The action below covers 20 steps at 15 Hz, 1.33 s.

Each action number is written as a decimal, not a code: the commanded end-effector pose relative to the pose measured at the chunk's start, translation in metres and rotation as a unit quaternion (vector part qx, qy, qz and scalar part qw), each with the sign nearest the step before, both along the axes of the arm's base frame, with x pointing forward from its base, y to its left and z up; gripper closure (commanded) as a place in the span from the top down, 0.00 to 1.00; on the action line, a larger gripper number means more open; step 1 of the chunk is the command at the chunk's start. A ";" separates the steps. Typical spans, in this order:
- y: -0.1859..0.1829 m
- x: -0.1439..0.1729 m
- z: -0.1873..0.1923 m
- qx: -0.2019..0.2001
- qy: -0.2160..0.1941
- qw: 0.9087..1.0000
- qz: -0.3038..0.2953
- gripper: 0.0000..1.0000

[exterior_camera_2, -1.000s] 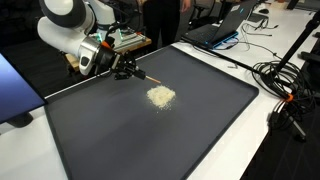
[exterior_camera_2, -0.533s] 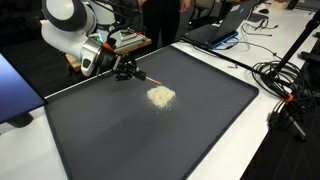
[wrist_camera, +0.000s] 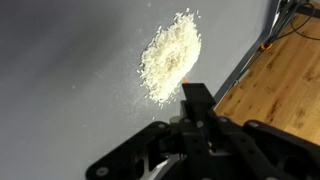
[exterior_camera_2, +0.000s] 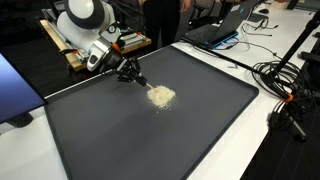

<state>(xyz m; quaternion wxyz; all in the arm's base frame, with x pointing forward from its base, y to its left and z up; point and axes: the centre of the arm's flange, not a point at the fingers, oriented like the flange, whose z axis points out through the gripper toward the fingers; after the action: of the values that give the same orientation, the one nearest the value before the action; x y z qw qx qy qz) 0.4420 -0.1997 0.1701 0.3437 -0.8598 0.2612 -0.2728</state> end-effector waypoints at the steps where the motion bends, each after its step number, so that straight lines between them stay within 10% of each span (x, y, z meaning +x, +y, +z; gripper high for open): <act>1: 0.031 -0.009 0.026 -0.057 -0.013 0.998 -0.009 0.03; 9: 0.066 -0.010 0.062 -0.163 -0.018 0.986 0.001 0.03; 20: 0.146 -0.001 0.111 -0.366 0.021 0.926 0.093 0.03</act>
<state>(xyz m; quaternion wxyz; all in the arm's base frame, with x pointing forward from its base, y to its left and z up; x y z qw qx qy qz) 0.4436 -0.0706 0.2691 0.0543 -0.9454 0.1064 -0.3034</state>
